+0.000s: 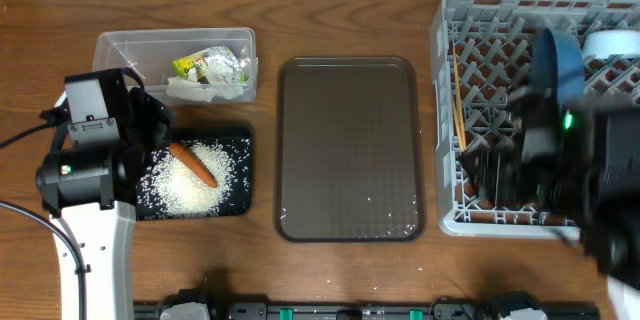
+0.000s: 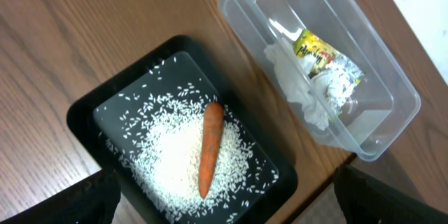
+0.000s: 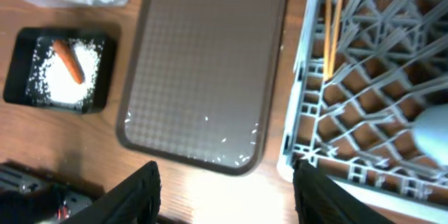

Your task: Sort waste into correct bins and load items into the dishwasher rack

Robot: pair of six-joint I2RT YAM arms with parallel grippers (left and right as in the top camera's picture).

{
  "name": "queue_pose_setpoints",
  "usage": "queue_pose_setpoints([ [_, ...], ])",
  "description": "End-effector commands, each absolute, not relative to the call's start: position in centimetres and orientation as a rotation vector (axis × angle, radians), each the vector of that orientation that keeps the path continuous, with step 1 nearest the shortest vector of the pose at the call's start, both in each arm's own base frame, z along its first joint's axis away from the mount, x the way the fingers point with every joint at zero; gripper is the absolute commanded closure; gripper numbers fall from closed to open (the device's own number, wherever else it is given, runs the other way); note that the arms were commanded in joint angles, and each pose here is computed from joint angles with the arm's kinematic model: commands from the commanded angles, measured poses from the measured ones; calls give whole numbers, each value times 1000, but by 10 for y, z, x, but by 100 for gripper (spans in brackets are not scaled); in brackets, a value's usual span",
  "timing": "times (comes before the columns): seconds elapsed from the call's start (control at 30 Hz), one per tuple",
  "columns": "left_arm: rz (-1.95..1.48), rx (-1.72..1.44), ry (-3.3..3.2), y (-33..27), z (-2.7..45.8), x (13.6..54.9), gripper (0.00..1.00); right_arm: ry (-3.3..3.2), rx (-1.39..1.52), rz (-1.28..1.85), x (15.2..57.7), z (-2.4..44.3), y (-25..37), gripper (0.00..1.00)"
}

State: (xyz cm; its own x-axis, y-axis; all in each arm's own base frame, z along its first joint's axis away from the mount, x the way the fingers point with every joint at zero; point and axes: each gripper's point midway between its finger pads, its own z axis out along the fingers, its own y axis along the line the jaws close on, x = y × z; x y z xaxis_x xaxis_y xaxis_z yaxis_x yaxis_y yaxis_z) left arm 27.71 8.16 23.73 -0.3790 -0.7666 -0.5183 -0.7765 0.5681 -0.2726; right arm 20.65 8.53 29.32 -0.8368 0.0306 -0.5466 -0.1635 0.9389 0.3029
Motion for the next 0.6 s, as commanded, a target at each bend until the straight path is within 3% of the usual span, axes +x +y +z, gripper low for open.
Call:
queue_pose_setpoints([
  [0.0, 26, -1238, 2192, 84, 237, 276, 1, 2533, 15, 489, 190, 268, 83, 27],
  [0.03, 26, -1238, 2192, 84, 237, 276, 1, 2529, 33, 495, 186, 260, 82, 1],
  [0.17, 26, -1238, 2192, 84, 237, 276, 1, 2530, 96, 517, 174, 236, 79, 1],
  [0.33, 26, -1238, 2192, 84, 237, 276, 1, 2571, 385, 586, 171, 218, 78, 1],
  [0.57, 26, -1238, 2192, 84, 237, 276, 1, 2617, 418, 504, 164, 206, 68, 1],
])
